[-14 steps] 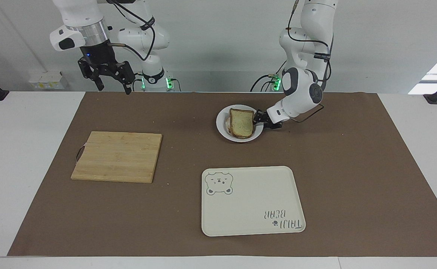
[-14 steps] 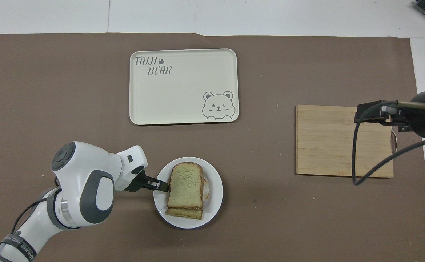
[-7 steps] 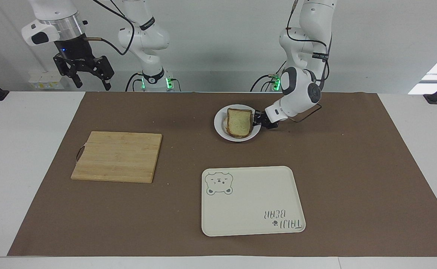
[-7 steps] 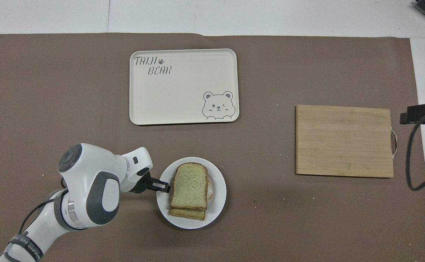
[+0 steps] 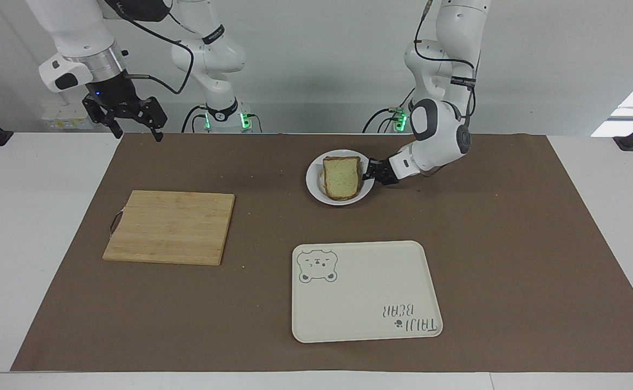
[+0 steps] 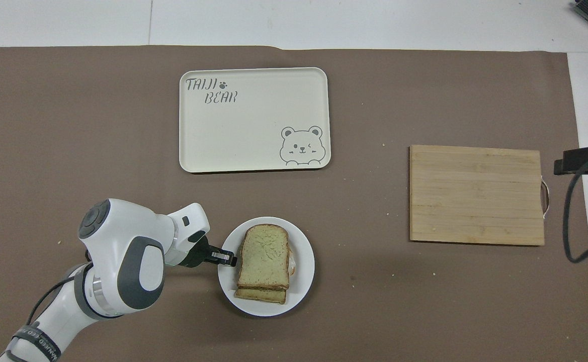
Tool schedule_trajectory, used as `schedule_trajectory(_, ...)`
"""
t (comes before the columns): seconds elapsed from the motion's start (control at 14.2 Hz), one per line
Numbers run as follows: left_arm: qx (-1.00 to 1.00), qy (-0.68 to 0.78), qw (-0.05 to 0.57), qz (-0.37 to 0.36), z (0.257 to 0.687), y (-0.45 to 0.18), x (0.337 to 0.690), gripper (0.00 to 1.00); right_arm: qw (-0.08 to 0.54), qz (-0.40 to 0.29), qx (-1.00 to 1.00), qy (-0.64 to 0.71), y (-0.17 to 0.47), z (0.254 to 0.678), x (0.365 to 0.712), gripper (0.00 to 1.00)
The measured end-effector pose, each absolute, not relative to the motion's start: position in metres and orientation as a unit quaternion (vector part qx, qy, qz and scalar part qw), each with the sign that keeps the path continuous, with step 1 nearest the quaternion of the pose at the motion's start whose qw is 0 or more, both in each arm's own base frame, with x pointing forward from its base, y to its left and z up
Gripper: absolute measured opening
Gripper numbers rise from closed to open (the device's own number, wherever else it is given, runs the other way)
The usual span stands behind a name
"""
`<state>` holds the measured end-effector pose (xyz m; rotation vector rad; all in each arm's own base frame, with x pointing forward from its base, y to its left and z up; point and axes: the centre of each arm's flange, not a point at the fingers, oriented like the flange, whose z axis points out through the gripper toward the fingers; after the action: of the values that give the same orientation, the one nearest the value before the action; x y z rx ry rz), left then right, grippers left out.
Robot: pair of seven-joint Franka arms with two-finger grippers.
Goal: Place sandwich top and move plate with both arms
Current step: 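Grip the plate rim with the left gripper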
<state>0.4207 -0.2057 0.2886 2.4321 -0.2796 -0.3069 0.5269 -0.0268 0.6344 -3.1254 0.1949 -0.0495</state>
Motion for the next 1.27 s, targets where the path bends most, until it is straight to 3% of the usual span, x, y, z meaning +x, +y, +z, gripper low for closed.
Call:
schedule_trajectory(0.63, 0.891, -0.082, 0.431, -0.115, 0.304, -0.166, 0.442, 0.09, 0.002, -0.018, -0.999, 0.047, -0.035, 0.636, 0.527, 1.00)
schedule_trajectory(1.27, 0.869, -0.103, 0.478, -0.081, 0.344, -0.142, 0.525, 0.09, -0.008, 0.004, -1.000, 0.028, -0.029, 0.639, 0.525, 1.00)
